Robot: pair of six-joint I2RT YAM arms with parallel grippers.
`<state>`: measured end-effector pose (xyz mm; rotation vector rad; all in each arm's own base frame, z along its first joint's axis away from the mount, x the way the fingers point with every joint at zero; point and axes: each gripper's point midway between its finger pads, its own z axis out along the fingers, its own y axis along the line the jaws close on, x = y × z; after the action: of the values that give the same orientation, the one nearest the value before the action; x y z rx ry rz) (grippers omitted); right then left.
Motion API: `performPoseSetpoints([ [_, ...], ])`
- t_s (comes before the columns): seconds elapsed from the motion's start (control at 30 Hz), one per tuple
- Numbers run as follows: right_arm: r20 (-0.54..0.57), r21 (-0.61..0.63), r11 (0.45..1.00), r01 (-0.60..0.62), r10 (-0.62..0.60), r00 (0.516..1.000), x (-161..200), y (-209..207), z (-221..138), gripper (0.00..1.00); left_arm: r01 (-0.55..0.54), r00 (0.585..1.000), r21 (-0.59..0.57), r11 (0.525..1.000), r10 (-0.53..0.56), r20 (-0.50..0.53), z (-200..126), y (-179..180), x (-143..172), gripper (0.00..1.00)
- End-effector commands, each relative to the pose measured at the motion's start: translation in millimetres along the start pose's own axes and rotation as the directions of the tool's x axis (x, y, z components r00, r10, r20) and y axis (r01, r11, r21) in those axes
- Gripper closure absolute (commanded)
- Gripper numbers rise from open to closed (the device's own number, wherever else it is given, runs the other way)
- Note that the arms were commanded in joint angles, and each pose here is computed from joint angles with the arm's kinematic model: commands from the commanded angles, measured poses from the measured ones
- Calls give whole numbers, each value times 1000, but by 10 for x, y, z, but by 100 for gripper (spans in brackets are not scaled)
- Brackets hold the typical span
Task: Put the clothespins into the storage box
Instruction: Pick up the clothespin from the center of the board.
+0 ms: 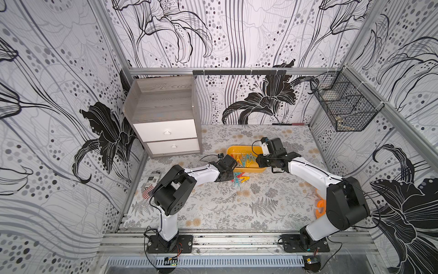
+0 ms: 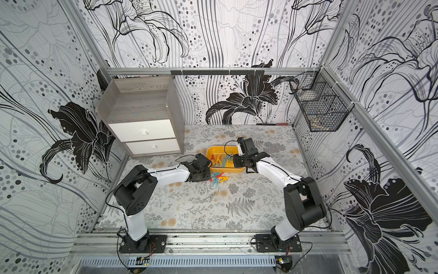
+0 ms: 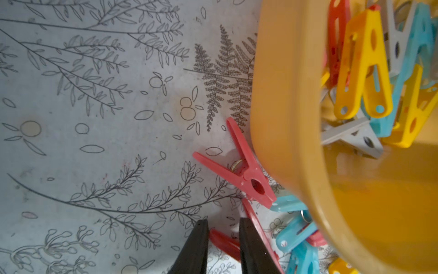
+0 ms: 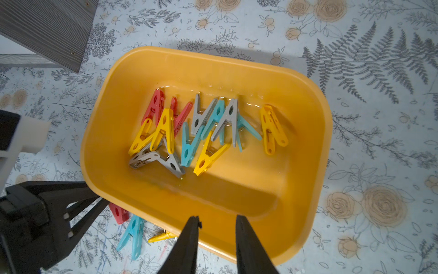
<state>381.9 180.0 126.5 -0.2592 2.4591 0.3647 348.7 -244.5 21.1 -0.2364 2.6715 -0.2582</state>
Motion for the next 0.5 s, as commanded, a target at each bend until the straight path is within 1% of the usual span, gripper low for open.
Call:
performPoseSetpoints([
  [0.0,19,-19,1000,-20,20,1000,-28,26,-66,69,3,1000,-21,1000,-3,2,-34,89,67,75],
  [0.2,23,-27,999,-26,26,999,-38,41,-76,69,-3,1000,-11,1000,2,-13,-15,81,105,87],
  [0.37,22,-17,1000,-23,24,999,-32,24,-97,69,1,1000,5,1000,-1,2,-99,57,64,92],
  [0.47,23,-14,1000,-21,22,1000,-37,21,-111,69,2,1000,33,999,-3,25,-260,-5,-23,92],
])
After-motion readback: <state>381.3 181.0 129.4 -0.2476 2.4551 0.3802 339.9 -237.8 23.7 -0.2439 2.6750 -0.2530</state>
